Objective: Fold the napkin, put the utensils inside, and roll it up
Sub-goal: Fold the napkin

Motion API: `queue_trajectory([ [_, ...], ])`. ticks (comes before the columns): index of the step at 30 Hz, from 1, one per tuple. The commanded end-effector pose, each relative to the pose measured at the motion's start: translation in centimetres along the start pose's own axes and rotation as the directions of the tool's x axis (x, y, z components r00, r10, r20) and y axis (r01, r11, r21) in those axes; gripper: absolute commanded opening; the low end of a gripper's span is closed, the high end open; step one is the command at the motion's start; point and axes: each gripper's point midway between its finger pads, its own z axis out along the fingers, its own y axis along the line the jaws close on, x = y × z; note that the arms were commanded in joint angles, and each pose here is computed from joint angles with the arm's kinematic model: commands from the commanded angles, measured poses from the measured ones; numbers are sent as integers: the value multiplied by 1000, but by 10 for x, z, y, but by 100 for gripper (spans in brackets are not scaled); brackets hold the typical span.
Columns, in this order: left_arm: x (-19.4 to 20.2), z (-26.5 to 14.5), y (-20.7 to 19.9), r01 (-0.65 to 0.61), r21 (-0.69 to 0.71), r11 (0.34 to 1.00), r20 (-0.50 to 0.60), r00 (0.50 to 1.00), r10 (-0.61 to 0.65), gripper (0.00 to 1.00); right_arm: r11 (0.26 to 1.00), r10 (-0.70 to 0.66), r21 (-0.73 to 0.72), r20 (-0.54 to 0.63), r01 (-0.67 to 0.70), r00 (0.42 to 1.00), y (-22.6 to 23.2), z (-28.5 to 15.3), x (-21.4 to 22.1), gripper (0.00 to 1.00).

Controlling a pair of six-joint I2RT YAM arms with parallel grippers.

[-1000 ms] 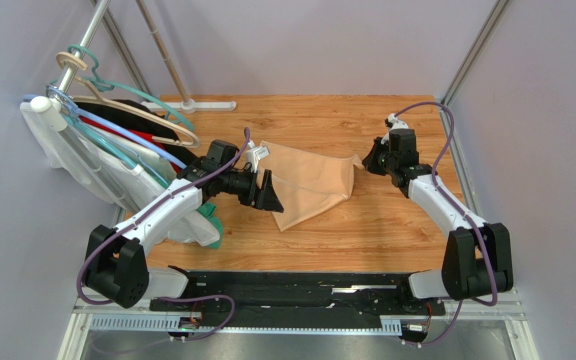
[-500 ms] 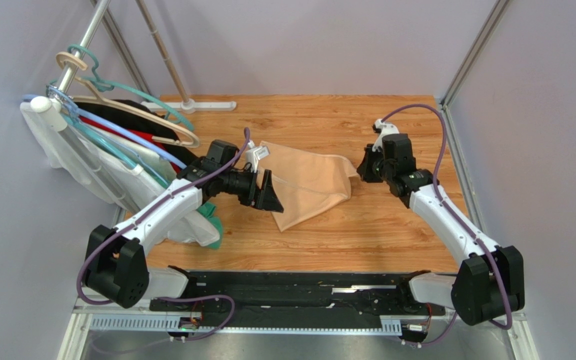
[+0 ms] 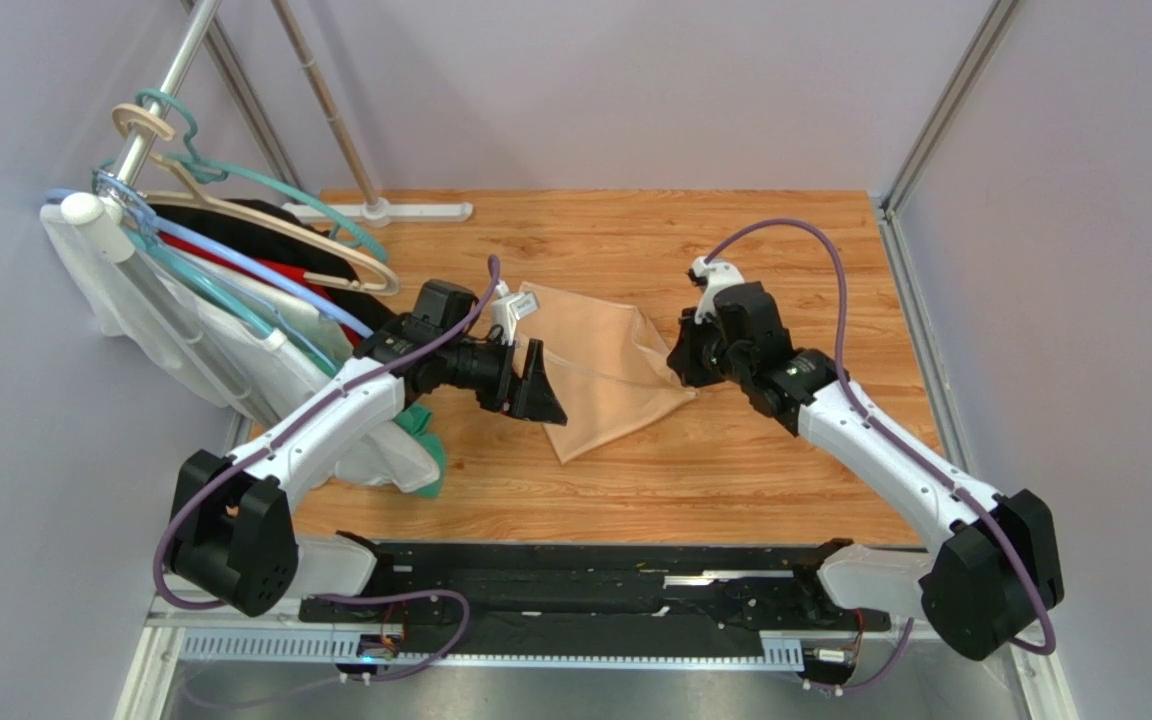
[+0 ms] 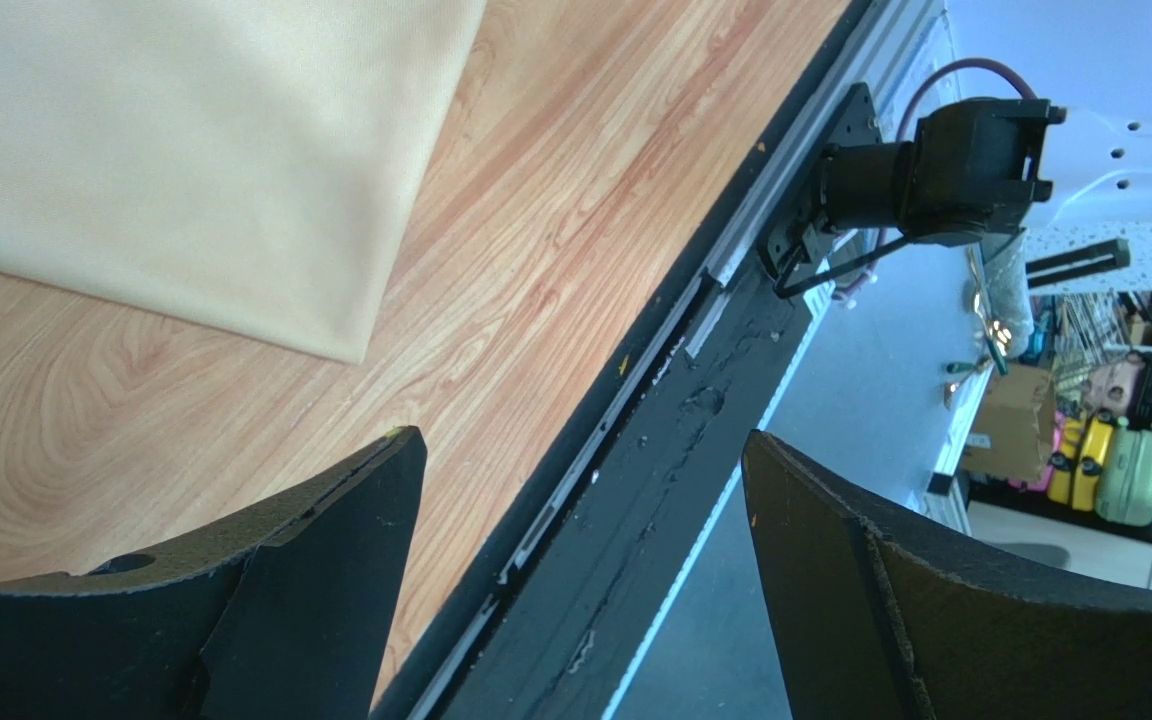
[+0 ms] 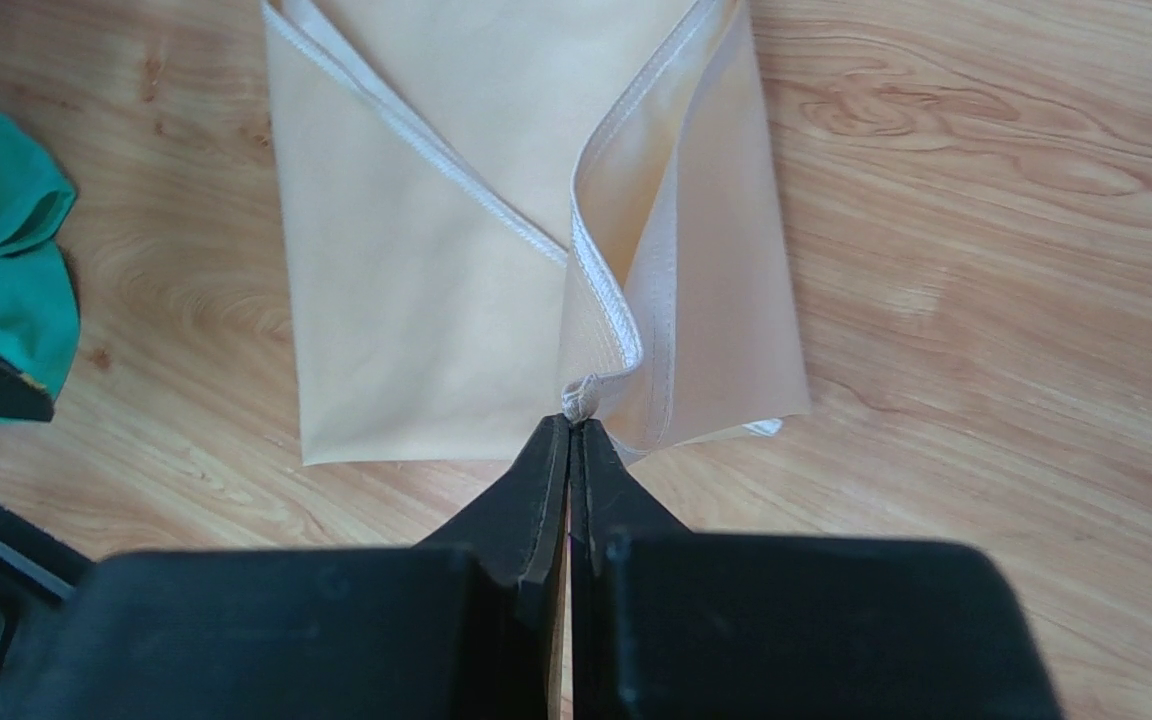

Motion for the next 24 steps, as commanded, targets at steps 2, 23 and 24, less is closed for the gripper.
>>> queue_trajectory([
  [2,-9,-8,-3,-6,2,1000,35,999,6,87,998,-9,-54,32,10,999,34,2,-9,0],
  [23,-8,-8,1,4,-15,1000,31,1000,-3,87,988,-33,-154,-83,20,996,111,61,53,0],
  [24,-8,-8,0,4,-15,1000,32,999,-4,87,987,-35,-156,-90,20,995,112,63,56,0],
])
